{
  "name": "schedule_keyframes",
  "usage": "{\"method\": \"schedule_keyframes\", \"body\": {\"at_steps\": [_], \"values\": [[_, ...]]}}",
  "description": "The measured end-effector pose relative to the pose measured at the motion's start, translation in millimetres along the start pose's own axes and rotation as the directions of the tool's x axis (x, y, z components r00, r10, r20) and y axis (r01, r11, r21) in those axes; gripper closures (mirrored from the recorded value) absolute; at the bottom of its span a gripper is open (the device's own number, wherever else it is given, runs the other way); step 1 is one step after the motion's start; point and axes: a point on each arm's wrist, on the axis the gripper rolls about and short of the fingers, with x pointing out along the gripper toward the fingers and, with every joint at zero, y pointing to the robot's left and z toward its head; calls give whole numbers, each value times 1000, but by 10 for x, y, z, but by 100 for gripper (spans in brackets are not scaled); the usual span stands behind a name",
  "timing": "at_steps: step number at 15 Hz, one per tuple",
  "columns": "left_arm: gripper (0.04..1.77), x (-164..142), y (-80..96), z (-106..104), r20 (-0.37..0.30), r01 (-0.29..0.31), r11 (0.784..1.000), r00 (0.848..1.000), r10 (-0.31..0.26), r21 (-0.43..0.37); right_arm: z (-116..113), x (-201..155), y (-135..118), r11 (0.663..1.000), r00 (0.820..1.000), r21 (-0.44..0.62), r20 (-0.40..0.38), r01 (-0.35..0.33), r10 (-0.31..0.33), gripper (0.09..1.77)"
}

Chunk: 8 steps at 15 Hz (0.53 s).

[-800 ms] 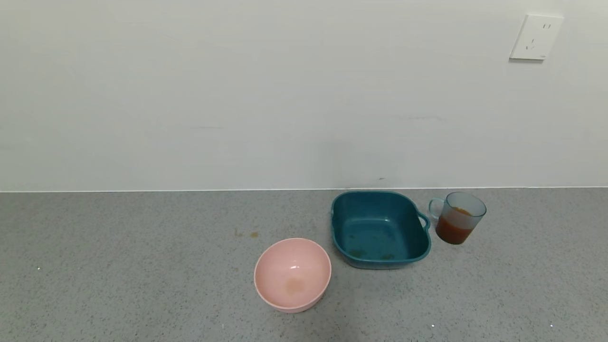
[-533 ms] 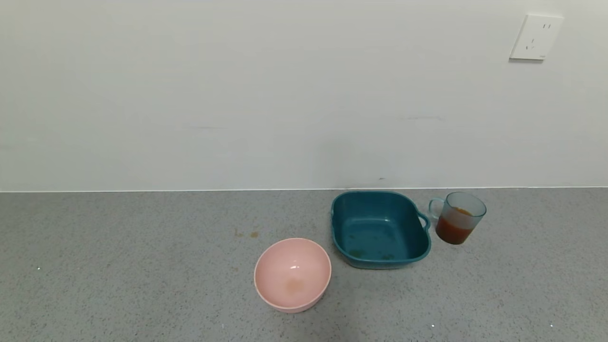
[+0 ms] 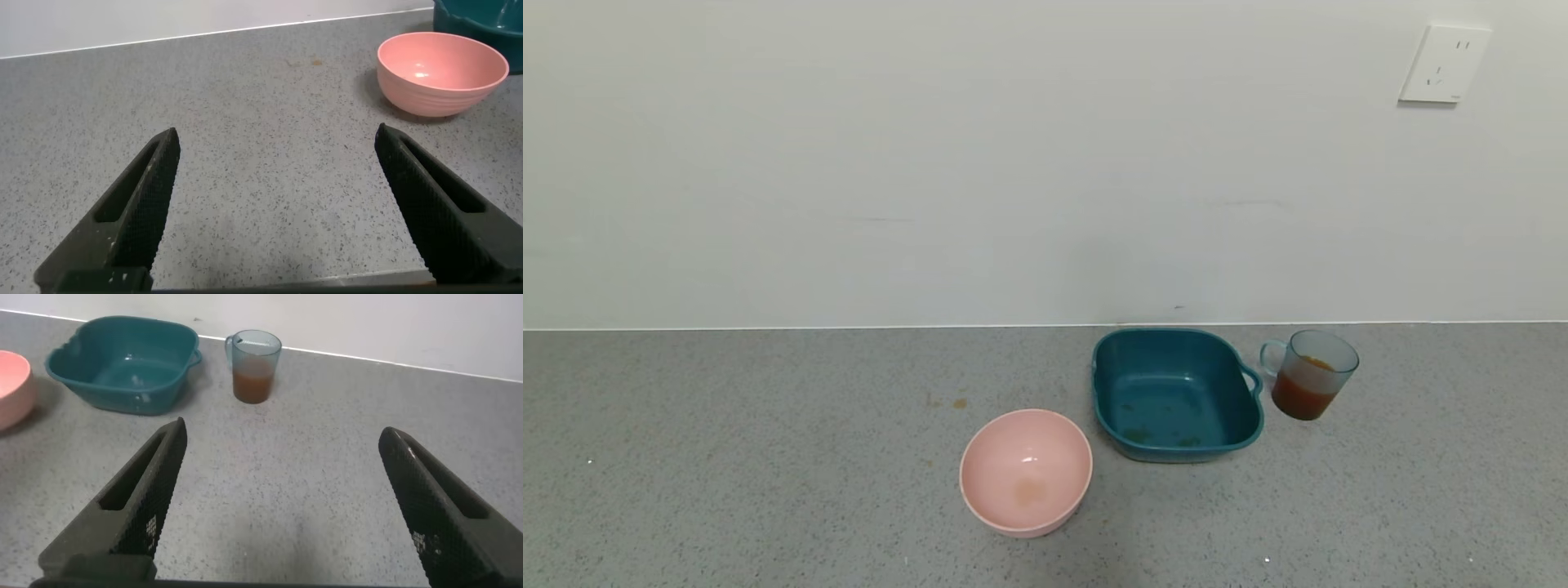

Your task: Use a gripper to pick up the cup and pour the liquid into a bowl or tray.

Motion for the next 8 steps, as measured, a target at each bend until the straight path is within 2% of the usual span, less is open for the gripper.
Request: {"method": "schedule_keyframes", "body": {"at_steps": [4,8], "values": [[9,0,0,0,0,0,1000,1000,0,0,370,476,-19,998,989,43,-139,-48,54,15],[9,0,0,0,0,0,1000,1000,0,0,459,1093,-21,996,965,63,-251,-61,74,15]]}}
